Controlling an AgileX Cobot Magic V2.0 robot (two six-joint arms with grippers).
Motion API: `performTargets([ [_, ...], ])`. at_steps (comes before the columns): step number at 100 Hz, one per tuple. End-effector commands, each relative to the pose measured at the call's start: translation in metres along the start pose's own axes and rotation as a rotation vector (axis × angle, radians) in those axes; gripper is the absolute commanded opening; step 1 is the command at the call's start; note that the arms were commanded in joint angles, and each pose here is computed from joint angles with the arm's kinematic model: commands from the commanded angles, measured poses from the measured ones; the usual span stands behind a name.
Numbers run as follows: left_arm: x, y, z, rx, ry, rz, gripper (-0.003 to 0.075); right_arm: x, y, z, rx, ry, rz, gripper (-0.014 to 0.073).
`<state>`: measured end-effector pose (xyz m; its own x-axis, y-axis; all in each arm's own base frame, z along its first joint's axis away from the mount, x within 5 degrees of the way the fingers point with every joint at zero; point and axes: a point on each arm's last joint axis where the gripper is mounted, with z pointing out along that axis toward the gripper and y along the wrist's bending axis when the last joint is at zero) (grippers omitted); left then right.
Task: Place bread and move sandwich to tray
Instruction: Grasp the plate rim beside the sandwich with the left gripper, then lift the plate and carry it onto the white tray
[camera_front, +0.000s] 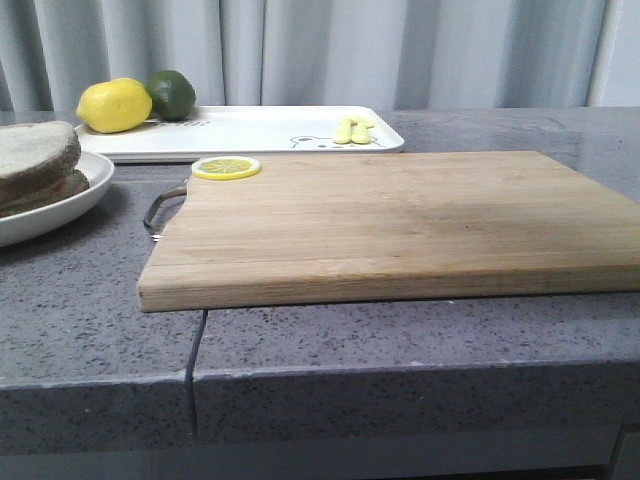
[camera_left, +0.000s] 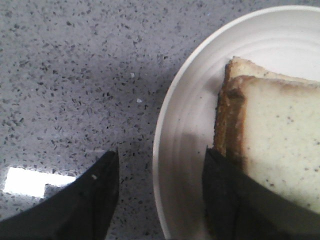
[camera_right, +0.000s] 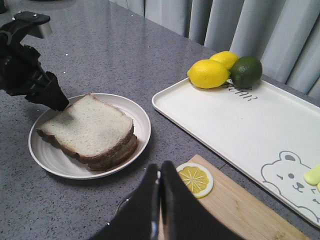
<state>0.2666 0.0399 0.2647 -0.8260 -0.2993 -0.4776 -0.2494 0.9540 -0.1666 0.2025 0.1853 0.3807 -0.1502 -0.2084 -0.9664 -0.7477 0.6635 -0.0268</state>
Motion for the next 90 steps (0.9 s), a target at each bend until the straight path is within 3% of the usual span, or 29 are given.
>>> performTargets([
  [1,-0.013,-0.002,-0.006,0.012,-0.072,-0.013,0.0354,-0.019,-0.004,-0.014,0.048,-0.107,-0.002,-0.0069],
  [16,-0.013,-0.001,0.005,0.007,-0.038,-0.017,0.0281,-0.019,-0.004,-0.014,0.049,-0.109,-0.002,-0.0069],
  [38,-0.010,0.000,0.013,0.003,0.016,-0.020,-0.0019,-0.019,-0.004,-0.014,0.050,-0.109,-0.002,-0.0069],
  [63,-0.013,-0.007,0.008,0.071,0.033,-0.088,-0.0020,-0.019,-0.004,-0.014,0.050,-0.109,-0.002,-0.0069],
  [90,-0.043,-0.024,-0.018,0.202,-0.057,-0.161,-0.0020,-0.019,-0.004,-0.014,0.047,-0.107,-0.001,-0.0069],
])
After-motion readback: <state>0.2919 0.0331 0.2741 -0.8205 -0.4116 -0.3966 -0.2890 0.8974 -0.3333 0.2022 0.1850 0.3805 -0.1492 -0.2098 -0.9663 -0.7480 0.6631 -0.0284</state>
